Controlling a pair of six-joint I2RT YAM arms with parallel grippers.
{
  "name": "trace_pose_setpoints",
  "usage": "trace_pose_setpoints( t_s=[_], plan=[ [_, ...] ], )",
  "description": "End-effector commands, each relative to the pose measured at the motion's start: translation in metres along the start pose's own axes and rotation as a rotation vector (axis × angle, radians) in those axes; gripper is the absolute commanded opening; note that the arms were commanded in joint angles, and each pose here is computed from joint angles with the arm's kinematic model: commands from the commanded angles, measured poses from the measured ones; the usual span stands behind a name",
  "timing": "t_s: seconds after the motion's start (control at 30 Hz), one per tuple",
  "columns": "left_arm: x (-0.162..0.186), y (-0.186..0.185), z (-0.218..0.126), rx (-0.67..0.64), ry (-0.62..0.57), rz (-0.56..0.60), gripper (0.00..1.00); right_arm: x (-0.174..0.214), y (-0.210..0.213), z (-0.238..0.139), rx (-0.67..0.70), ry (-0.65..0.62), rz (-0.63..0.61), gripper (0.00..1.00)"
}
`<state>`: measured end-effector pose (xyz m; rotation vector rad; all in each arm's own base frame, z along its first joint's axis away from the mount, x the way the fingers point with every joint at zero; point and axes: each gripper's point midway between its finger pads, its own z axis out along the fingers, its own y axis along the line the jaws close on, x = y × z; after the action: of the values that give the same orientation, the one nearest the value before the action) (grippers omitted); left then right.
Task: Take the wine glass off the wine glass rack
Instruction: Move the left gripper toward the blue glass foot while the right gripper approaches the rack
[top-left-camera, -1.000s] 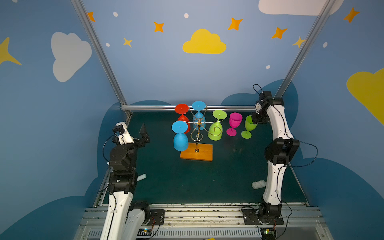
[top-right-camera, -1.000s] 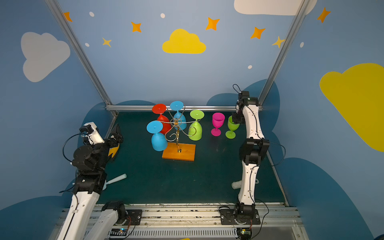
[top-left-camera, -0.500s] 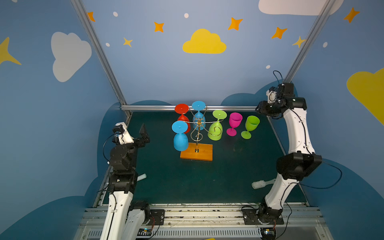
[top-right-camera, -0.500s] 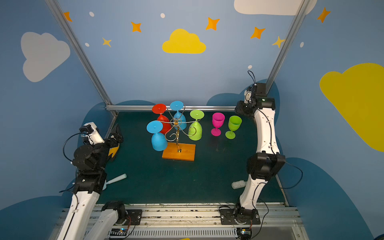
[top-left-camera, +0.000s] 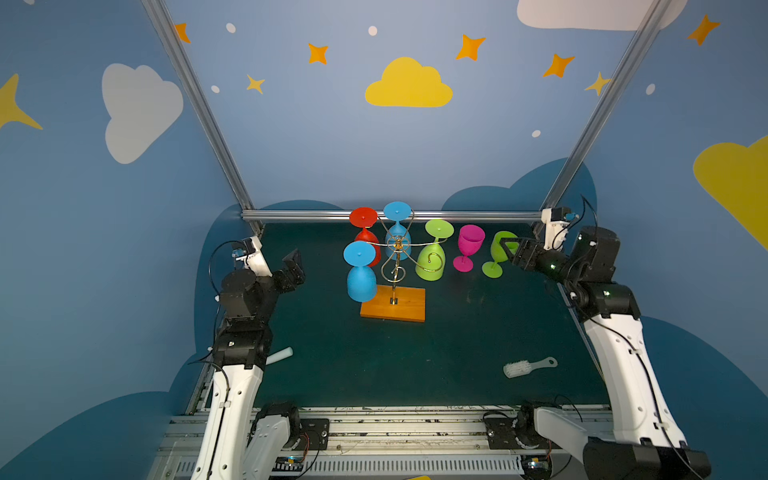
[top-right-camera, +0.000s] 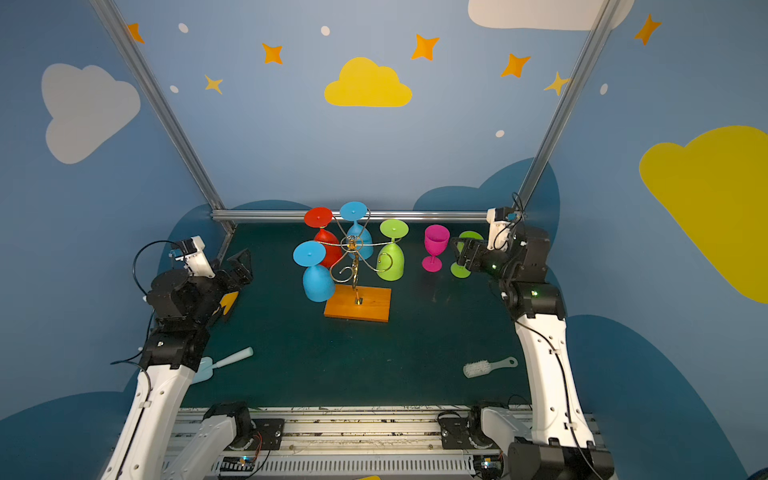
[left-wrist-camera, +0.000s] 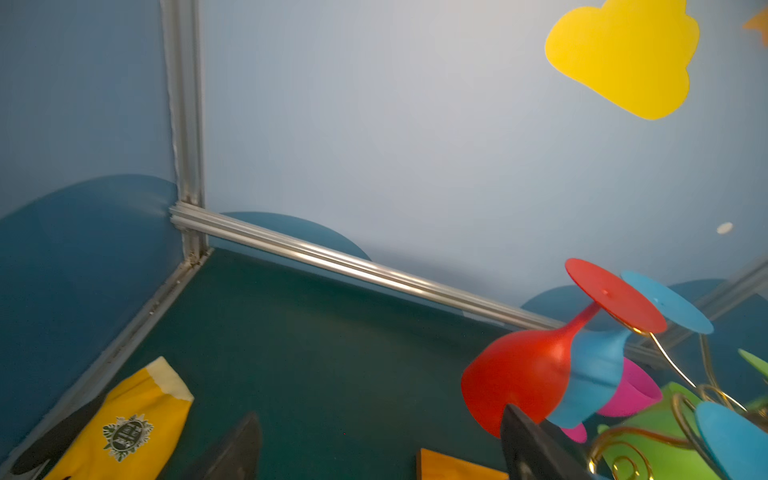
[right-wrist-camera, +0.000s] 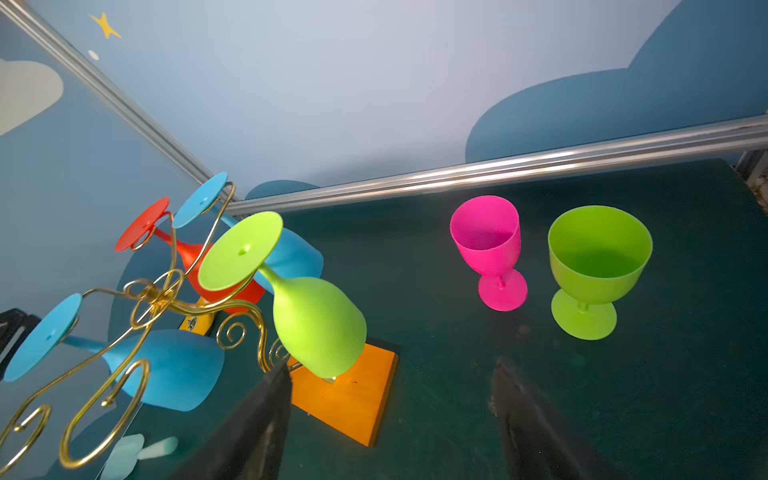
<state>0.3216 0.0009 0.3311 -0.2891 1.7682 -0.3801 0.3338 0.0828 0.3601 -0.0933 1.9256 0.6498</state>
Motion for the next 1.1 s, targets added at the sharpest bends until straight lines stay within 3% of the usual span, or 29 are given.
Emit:
trace_pose_setpoints(
  t_s=[0.0,0.37,0.57,1.07],
  plan=[
    [0.024,-0.024,-0.005,0.172,0.167,-0.134,0.82,-0.002,0.014,-0.005,-0.056,-0.044,-0.043,0.75],
    [0.01,-0.079,-0.032,0.547,0.299,-0.363,0.57,0.024,0.022,-0.006,-0.102,-0.014,-0.035,0.76],
    [0.004,-0.101,-0.045,0.701,0.389,-0.438,0.56,0.03,0.026,-0.003,-0.122,-0.009,-0.038,0.76],
    [0.016,-0.133,-0.046,0.757,0.471,-0.431,0.5,0.043,0.047,-0.006,-0.186,0.027,-0.064,0.77]
  ],
)
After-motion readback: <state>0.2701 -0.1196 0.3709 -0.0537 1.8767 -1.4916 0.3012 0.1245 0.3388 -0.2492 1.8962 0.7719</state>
